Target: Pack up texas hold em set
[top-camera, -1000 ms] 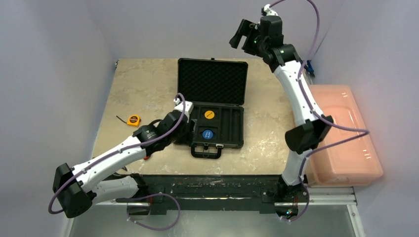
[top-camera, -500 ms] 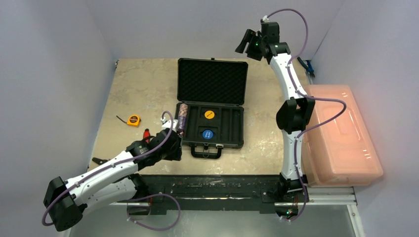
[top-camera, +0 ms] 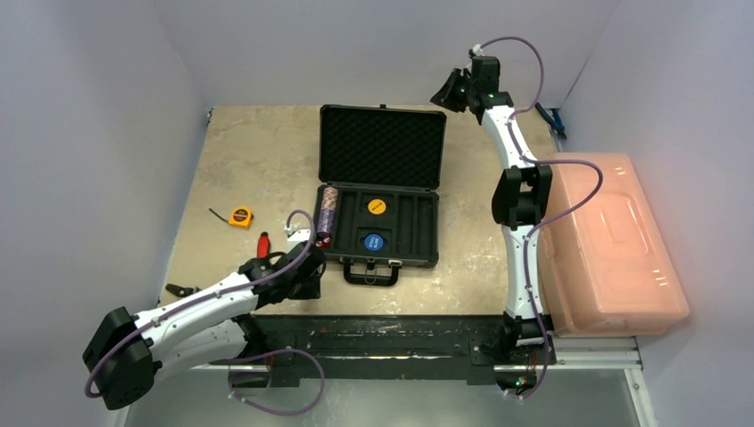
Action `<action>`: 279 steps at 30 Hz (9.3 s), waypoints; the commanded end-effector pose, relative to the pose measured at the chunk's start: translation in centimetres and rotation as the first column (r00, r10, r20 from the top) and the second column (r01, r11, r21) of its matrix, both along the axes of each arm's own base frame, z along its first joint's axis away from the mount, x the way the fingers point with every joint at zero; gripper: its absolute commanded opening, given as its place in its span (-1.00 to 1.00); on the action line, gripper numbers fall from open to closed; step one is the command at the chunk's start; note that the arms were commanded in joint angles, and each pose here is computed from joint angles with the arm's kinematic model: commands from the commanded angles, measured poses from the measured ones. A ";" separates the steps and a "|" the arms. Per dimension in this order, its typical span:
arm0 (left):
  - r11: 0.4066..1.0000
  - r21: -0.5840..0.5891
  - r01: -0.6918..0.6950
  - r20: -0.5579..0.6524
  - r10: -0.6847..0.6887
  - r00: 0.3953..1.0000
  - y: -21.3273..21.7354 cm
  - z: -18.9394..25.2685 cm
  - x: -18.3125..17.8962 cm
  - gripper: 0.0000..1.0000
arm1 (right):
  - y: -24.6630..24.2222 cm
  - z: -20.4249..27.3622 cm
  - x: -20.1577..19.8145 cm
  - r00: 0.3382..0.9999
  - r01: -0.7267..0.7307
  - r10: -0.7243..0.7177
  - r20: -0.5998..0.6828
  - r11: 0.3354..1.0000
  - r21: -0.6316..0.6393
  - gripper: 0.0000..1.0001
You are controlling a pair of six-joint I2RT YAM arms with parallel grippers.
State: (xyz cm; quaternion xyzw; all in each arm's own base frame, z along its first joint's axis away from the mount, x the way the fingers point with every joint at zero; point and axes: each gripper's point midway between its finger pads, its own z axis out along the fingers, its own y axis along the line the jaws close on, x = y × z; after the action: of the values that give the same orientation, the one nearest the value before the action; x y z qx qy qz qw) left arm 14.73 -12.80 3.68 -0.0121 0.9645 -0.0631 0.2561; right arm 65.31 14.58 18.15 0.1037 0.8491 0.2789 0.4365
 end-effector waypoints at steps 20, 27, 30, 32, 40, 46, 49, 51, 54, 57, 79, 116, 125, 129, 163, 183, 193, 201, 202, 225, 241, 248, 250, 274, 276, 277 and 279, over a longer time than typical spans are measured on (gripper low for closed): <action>0.998 -0.055 -0.028 -0.024 0.026 0.999 -4.5 -2.4 4.0 -0.30 | 9.6 1.7 -7.9 0.872 -0.490 0.486 0.066 0.868 0.080 -1.00; 0.997 -0.080 -0.008 0.011 0.009 1.000 -5.5 -1.6 6.3 -0.32 | 9.6 2.4 -10.3 0.875 -0.485 0.483 0.038 0.870 0.088 -1.00; 0.996 -0.091 0.006 0.027 -0.003 1.000 -6.1 -1.0 7.4 -0.33 | 9.5 2.7 -11.0 0.874 -0.486 0.485 0.029 0.868 0.104 -1.00; 0.996 -0.089 0.017 0.035 -0.014 0.999 -6.5 -0.6 8.0 -0.33 | 9.5 2.9 -11.5 0.872 -0.488 0.488 0.024 0.866 0.109 -1.00; 0.997 -0.081 0.019 0.061 -0.014 0.998 -6.7 0.6 11.3 -0.35 | 9.2 2.6 -12.9 0.873 -0.483 0.487 -0.008 0.868 0.113 -1.00; 0.997 -0.065 0.031 0.083 -0.026 0.996 -7.0 1.5 14.9 -0.35 | 9.1 2.3 -14.2 0.863 -0.499 0.505 -0.028 0.858 0.124 -1.00; 0.997 -0.069 0.040 0.098 -0.033 0.995 -7.5 2.3 17.2 -0.36 | 8.7 2.0 -14.3 0.877 -0.471 0.478 -0.044 0.874 0.116 -1.00; 0.996 -0.080 0.048 0.101 -0.040 0.994 -8.0 2.6 18.4 -0.36 | 8.5 2.0 -14.5 0.881 -0.463 0.471 -0.052 0.879 0.113 -1.00; 0.995 -0.081 0.056 0.095 -0.049 0.994 -8.6 2.8 20.1 -0.36 | 8.3 1.5 -14.6 0.887 -0.448 0.457 -0.073 0.888 0.105 -1.00; 0.996 -0.077 0.052 0.096 -0.045 0.994 -8.7 3.4 21.7 -0.38 | 8.1 0.8 -14.7 0.890 -0.437 0.447 -0.095 0.893 0.103 -1.00; 0.992 -0.090 -0.088 0.034 0.091 0.995 -2.8 3.8 12.5 -0.38 | 8.5 3.9 -15.6 0.893 -0.440 0.447 -0.055 0.891 0.109 -0.86; 0.952 -0.275 0.131 0.375 -0.020 0.927 -4.1 10.6 12.0 0.84 | 8.7 9.7 -28.3 0.928 -0.338 0.363 0.084 0.914 -0.223 0.72; 0.959 -0.281 0.049 0.406 0.072 0.911 -1.0 10.6 9.4 0.84 | 5.5 9.9 -31.1 0.964 -0.242 0.263 0.050 0.937 -0.251 0.87; 0.957 -0.288 0.035 0.405 0.089 0.910 -0.3 11.0 8.3 0.82 | 5.1 10.8 -32.3 0.966 -0.223 0.245 0.080 0.951 -0.216 0.88; 0.906 -0.387 0.172 0.282 -0.061 0.957 -4.5 3.5 7.1 0.09 | 9.5 -2.0 -33.0 0.868 -0.493 0.465 -0.175 0.850 -0.187 -0.26; 0.882 -0.454 0.127 0.242 -0.015 0.970 -7.2 2.8 10.5 -0.40 | 6.4 -9.9 -34.8 0.876 -0.409 0.303 -0.375 0.879 -0.244 -0.30; 0.836 -0.538 0.110 0.182 -0.012 0.983 -10.2 1.3 12.5 -0.72 | 7.8 -7.4 -32.1 0.892 -0.402 0.320 -0.318 0.884 -0.239 -0.31; 0.809 -0.573 0.134 0.146 -0.060 0.987 -12.5 -0.3 11.7 -1.00 | 7.9 -8.9 -32.5 0.880 -0.414 0.323 -0.349 0.880 -0.231 -0.34; 0.807 -0.575 0.137 0.147 -0.063 0.987 -12.7 -0.3 11.6 -1.00 | 7.8 -9.0 -32.6 0.880 -0.413 0.322 -0.350 0.881 -0.230 -0.35; 0.814 -0.548 0.190 0.194 -0.098 0.976 -14.9 1.5 13.0 -1.00 | 7.6 -9.9 -33.0 0.870 -0.426 0.325 -0.371 0.874 -0.234 -0.42; 0.848 -0.507 0.157 0.163 -0.084 0.983 -13.7 -0.2 12.4 -1.00 | 7.4 -9.8 -33.5 0.867 -0.427 0.323 -0.379 0.874 -0.233 -0.44; 0.869 -0.482 0.110 0.130 -0.054 0.990 -12.6 -1.4 11.9 -1.00 | 7.2 -9.9 -33.8 0.868 -0.423 0.318 -0.382 0.876 -0.233 -0.44; 0.874 -0.475 0.099 0.124 -0.045 0.991 -12.3 -1.8 11.6 -1.00 | 7.2 -9.8 -33.8 0.869 -0.421 0.317 -0.380 0.877 -0.233 -0.44; 0.833 -0.527 0.169 0.218 -0.061 0.974 -14.5 2.9 13.9 -1.00 | 7.1 -9.7 -34.1 0.869 -0.419 0.314 -0.383 0.879 -0.229 -0.45; 0.830 -0.528 0.177 0.224 -0.065 0.972 -14.6 3.3 13.9 -1.00 | 7.1 -9.7 -34.1 0.869 -0.419 0.315 -0.382 0.879 -0.229 -0.45; 0.829 -0.529 0.181 0.230 -0.066 0.971 -14.6 3.6 14.0 -1.00 | 7.1 -9.7 -34.1 0.869 -0.419 0.314 -0.382 0.879 -0.229 -0.45; 0.828 -0.529 0.185 0.234 -0.067 0.970 -14.6 3.9 14.1 -1.00 | 7.1 -9.7 -34.1 0.868 -0.419 0.315 -0.383 0.879 -0.228 -0.45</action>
State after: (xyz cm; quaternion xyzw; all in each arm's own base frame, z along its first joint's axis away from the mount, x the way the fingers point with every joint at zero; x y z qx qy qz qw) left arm 26.47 -25.65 2.79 -0.0308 0.9072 -0.3120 0.2806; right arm 33.64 23.99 11.98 -0.0926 0.9182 0.2505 0.2927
